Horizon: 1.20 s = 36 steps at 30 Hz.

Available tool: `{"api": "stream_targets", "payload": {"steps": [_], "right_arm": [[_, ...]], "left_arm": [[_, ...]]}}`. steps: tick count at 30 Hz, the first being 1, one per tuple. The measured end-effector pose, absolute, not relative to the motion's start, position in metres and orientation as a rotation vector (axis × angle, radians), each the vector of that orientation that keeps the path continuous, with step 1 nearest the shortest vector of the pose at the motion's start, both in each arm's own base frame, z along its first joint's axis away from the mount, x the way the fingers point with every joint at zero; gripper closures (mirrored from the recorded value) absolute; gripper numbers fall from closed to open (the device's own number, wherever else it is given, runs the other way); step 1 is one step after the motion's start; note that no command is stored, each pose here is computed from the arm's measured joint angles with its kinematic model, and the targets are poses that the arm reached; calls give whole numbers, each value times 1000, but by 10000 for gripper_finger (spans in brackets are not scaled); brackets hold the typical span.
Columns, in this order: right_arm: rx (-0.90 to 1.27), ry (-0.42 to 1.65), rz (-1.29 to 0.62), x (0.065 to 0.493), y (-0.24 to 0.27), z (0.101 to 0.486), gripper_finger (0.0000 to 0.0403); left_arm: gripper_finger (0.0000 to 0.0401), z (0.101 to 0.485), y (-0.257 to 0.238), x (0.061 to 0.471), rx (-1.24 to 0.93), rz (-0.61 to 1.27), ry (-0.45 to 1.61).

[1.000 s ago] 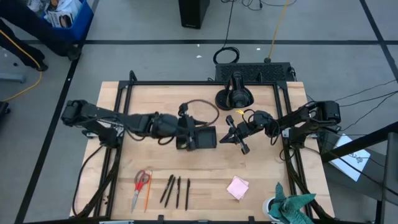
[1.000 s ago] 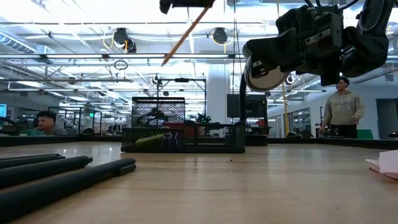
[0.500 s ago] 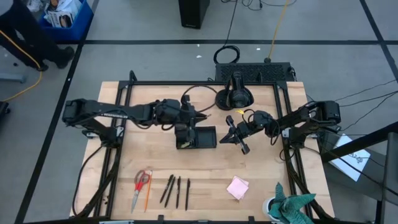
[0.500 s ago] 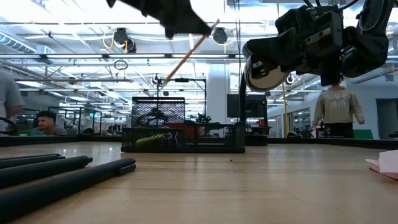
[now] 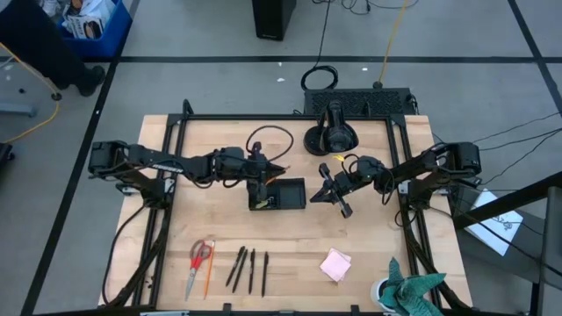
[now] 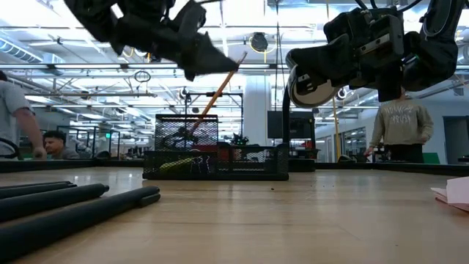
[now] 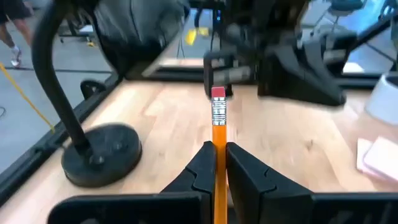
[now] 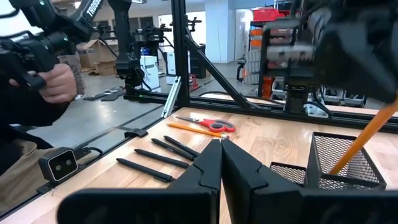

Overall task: Pick and place office supplies into organizer
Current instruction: Put the orange pencil into the black desk organizer

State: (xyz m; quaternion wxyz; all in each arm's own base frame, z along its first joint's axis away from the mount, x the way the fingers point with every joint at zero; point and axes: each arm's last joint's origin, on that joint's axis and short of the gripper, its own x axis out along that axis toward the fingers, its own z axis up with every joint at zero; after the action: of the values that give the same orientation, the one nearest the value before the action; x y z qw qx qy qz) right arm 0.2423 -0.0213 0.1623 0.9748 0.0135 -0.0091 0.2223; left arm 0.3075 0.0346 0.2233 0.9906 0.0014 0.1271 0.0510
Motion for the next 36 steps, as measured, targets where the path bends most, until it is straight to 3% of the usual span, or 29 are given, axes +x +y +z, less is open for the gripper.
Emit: {"api": "stream_targets", "payload": {"steps": [21, 36], "right_arm": [[2, -28, 444, 242, -21, 163, 399], [-18, -46, 412, 243, -22, 164, 399]], "left_arm": [[368, 167, 41, 260, 12, 114, 189], [368, 161, 41, 257, 41, 111, 217]]}}
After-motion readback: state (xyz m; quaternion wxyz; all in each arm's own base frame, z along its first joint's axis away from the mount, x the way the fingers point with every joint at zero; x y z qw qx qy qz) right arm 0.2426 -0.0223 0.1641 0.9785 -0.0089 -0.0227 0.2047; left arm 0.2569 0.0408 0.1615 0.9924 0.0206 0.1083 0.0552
